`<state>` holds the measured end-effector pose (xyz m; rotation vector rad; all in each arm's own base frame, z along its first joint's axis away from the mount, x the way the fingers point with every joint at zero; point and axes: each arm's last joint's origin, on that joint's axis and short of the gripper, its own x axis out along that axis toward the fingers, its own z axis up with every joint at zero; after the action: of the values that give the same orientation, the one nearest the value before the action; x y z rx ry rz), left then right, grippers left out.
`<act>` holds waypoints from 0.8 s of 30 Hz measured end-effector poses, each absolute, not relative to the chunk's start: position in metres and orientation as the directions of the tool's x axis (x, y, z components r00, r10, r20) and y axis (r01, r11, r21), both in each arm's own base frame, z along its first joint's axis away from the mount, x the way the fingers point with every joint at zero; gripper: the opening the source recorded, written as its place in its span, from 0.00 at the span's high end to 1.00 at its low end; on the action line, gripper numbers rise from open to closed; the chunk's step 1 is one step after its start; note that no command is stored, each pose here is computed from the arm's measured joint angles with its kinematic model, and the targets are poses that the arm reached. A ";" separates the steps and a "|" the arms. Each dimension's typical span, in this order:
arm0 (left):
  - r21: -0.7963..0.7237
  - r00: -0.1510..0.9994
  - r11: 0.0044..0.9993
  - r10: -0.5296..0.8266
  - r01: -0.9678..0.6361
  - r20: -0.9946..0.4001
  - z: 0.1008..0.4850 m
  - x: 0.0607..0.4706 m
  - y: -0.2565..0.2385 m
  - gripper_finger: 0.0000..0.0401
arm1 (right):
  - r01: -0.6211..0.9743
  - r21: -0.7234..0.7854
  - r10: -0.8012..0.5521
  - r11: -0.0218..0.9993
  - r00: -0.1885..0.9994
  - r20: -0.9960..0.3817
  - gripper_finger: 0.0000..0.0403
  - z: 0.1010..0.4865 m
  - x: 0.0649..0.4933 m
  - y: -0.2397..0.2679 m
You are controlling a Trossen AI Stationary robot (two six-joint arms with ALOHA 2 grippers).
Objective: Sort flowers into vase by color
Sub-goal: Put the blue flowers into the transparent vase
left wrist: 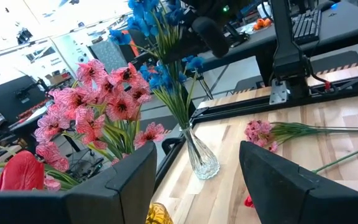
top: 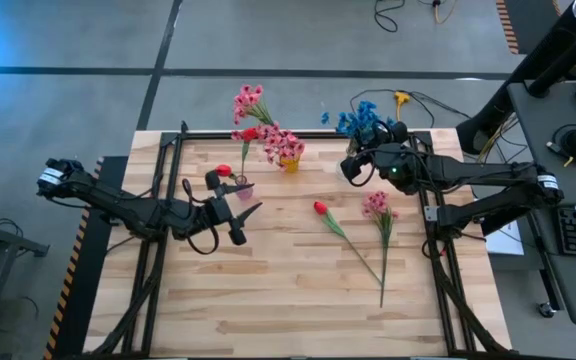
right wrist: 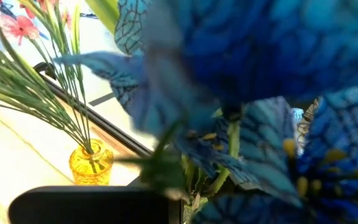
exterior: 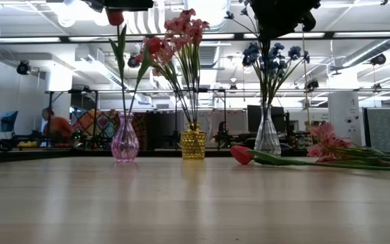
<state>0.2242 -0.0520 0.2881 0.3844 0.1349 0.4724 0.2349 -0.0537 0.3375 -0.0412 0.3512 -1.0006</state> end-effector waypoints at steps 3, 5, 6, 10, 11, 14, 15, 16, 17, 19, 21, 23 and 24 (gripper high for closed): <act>0.391 0.883 0.821 0.467 -0.417 -0.038 0.288 0.224 -0.052 0.47 | 0.820 -0.190 -0.831 0.541 0.484 -0.275 0.92 0.335 0.235 -0.055; 0.391 0.883 0.821 0.467 -0.417 -0.038 0.288 0.224 -0.052 0.47 | 0.821 -0.186 -0.831 0.540 0.483 -0.277 0.92 0.335 0.235 -0.055; 0.391 0.883 0.821 0.467 -0.417 -0.038 0.288 0.224 -0.052 0.47 | 0.822 -0.184 -0.831 0.539 0.483 -0.277 0.92 0.335 0.235 -0.055; 0.391 0.883 0.821 0.467 -0.417 -0.038 0.288 0.224 -0.052 0.47 | 0.826 -0.172 -0.830 0.537 0.482 -0.280 0.92 0.333 0.234 -0.055; 0.391 0.883 0.821 0.467 -0.417 -0.038 0.288 0.224 -0.052 0.47 | 0.826 -0.170 -0.830 0.537 0.482 -0.280 0.92 0.333 0.234 -0.055; 0.391 0.883 0.821 0.467 -0.417 -0.038 0.288 0.224 -0.052 0.47 | 0.828 -0.167 -0.831 0.536 0.481 -0.280 0.92 0.333 0.234 -0.055; 0.391 0.883 0.821 0.467 -0.417 -0.038 0.288 0.224 -0.052 0.47 | 0.828 -0.166 -0.831 0.535 0.480 -0.282 0.92 0.332 0.234 -0.055; 0.391 0.883 0.821 0.467 -0.417 -0.038 0.288 0.224 -0.052 0.47 | 0.829 -0.165 -0.831 0.534 0.479 -0.283 0.92 0.331 0.234 -0.055; 0.391 0.884 0.821 0.467 -0.417 -0.038 0.288 0.224 -0.052 0.47 | 0.829 -0.165 -0.831 0.534 0.479 -0.284 0.92 0.331 0.234 -0.055; 0.391 0.884 0.821 0.467 -0.417 -0.038 0.288 0.224 -0.052 0.47 | 0.831 -0.158 -0.831 0.533 0.478 -0.285 0.92 0.330 0.234 -0.055; 0.391 0.884 0.821 0.467 -0.417 -0.038 0.288 0.224 -0.052 0.47 | 0.834 -0.153 -0.831 0.531 0.476 -0.286 0.92 0.329 0.234 -0.056; 0.391 0.884 0.821 0.466 -0.416 -0.038 0.288 0.224 -0.052 0.47 | 0.835 -0.152 -0.832 0.530 0.475 -0.288 0.92 0.329 0.234 -0.056; 0.391 0.884 0.821 0.466 -0.416 -0.038 0.288 0.224 -0.052 0.47 | 0.835 -0.150 -0.832 0.529 0.475 -0.288 0.92 0.328 0.234 -0.056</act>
<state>0.2242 -0.0520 0.2882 0.3843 0.1345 0.4713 0.2341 -0.0558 0.3283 0.0121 0.3454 -1.0190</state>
